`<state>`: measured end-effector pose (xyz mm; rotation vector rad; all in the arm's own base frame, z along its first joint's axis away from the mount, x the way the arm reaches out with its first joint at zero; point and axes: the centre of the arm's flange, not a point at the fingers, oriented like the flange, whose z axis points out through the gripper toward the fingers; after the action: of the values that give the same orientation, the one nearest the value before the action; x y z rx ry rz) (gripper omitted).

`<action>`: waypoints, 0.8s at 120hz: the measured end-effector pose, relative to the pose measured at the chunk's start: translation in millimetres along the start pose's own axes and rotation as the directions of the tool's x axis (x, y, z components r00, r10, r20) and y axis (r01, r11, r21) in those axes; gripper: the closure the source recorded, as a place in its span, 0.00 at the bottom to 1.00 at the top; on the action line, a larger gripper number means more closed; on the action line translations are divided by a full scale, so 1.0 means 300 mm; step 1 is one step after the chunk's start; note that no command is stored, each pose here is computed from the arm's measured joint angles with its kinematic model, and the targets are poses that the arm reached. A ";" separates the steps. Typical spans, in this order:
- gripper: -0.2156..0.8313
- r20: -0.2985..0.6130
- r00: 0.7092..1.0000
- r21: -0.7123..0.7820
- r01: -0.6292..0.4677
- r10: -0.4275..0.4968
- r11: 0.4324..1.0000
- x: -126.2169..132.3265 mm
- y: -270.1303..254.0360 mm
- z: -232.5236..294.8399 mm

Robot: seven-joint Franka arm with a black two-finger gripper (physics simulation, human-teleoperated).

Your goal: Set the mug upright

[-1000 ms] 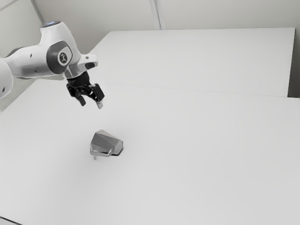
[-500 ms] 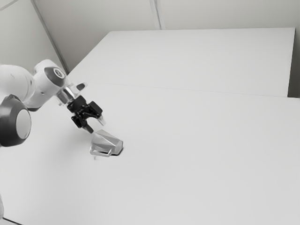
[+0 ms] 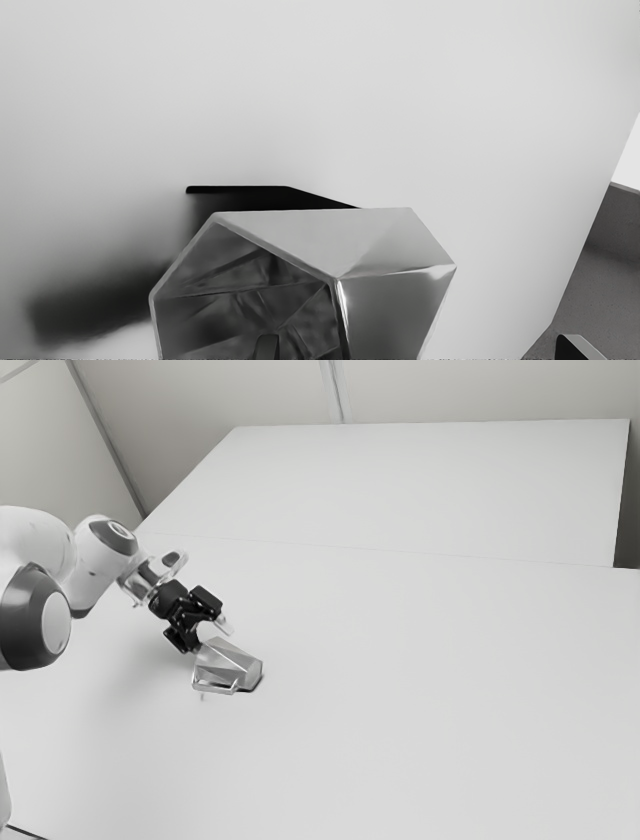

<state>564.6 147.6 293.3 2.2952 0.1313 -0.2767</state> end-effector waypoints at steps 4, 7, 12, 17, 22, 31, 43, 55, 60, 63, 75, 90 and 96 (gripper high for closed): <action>0.21 0.004 1.000 -0.005 0.001 -0.001 1.000 -0.004 -0.001 0.003; 0.23 0.007 1.000 -0.008 0.002 -0.002 1.000 -0.007 -0.002 0.006; 0.25 0.011 1.000 -0.013 0.005 -0.005 1.000 -0.011 -0.006 0.012; 0.29 0.015 1.000 -0.016 0.006 -0.006 1.000 -0.013 -0.006 0.016; 0.33 0.016 1.000 -0.019 0.005 -0.004 1.000 -0.015 -0.001 0.014; 0.38 0.016 1.000 -0.024 0.000 0.000 1.000 -0.019 0.011 0.009; 0.46 0.018 1.000 -0.031 -0.003 0.004 1.000 -0.019 0.023 0.012; 0.61 0.023 1.000 -0.044 0.002 -0.001 0.999 -0.022 0.023 0.028; 0.68 0.023 1.000 -0.048 0.004 -0.003 0.999 -0.022 0.023 0.031; 0.72 0.023 1.000 -0.050 0.005 -0.004 0.999 -0.022 0.024 0.032; 0.82 0.025 1.000 -0.057 0.011 -0.010 0.998 -0.024 0.022 0.042; 0.89 0.028 0.999 -0.072 0.019 -0.017 0.997 -0.025 0.024 0.063; 0.91 0.025 1.000 -0.075 0.019 -0.017 0.997 -0.024 0.026 0.065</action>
<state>555.9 127.9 287.9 2.2165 0.1479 -0.3043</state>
